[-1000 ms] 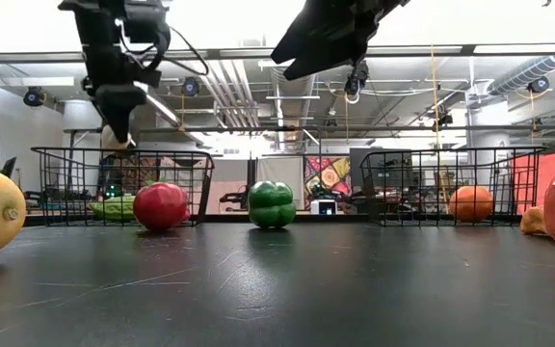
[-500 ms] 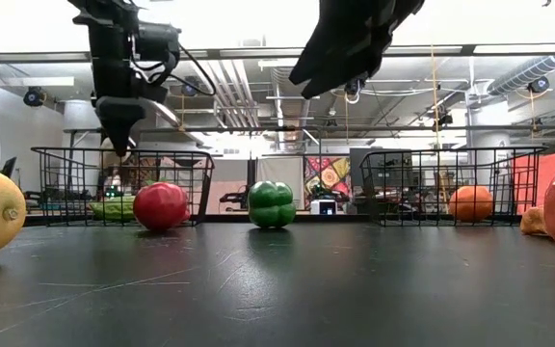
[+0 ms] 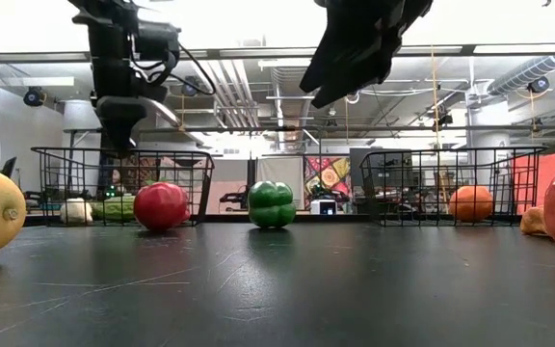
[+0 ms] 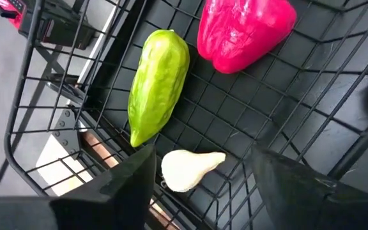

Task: Sort produce into baskets
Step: Put the bottom tomato into the right wire basket

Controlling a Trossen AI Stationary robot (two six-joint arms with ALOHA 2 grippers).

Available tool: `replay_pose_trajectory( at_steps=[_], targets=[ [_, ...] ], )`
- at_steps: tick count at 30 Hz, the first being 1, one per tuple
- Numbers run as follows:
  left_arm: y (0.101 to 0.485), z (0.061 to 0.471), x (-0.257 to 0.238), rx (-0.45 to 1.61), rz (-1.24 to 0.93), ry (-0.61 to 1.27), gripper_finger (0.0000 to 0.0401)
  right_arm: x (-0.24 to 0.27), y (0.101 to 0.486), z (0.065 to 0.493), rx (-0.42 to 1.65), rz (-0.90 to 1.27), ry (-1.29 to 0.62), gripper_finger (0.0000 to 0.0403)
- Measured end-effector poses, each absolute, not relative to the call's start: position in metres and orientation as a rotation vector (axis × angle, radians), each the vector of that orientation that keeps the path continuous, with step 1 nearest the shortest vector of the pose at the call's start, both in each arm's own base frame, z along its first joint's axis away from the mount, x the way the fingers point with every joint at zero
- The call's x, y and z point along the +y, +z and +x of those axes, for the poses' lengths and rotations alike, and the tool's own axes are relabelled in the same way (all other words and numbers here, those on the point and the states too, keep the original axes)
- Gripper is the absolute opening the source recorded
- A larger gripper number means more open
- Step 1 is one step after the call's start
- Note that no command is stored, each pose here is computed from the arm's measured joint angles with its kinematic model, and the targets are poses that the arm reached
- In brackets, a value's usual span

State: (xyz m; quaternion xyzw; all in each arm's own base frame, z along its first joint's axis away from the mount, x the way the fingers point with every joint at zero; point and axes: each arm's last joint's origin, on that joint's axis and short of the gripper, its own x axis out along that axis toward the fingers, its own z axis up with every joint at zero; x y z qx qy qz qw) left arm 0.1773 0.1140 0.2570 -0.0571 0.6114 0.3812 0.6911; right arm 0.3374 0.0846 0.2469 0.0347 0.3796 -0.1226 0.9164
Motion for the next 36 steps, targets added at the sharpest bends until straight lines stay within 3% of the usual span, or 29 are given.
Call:
replay_pose_trajectory(
  at_steps=[9, 23, 29, 36],
  targets=[
    [0.274, 0.178, 0.090, 1.196, -0.146, 0.849, 0.0237, 0.084, 0.253, 0.319, 1.019, 0.351, -0.343, 0.0297],
    [0.307, 0.188, 0.016, 0.819, -0.077, 0.550, 0.0237, 0.093, 0.247, 0.272, 1.460, 0.628, -0.576, 0.0299],
    [0.313, 0.192, -0.017, 0.715, -0.010, 0.478, 0.0237, 0.096, 0.258, 0.244, 1.491, 0.661, -0.738, 0.0299],
    [0.311, 0.190, -0.048, 0.680, 0.047, 0.404, 0.0237, 0.101, 0.272, 0.213, 1.398, 0.767, -0.782, 0.0299]
  ],
)
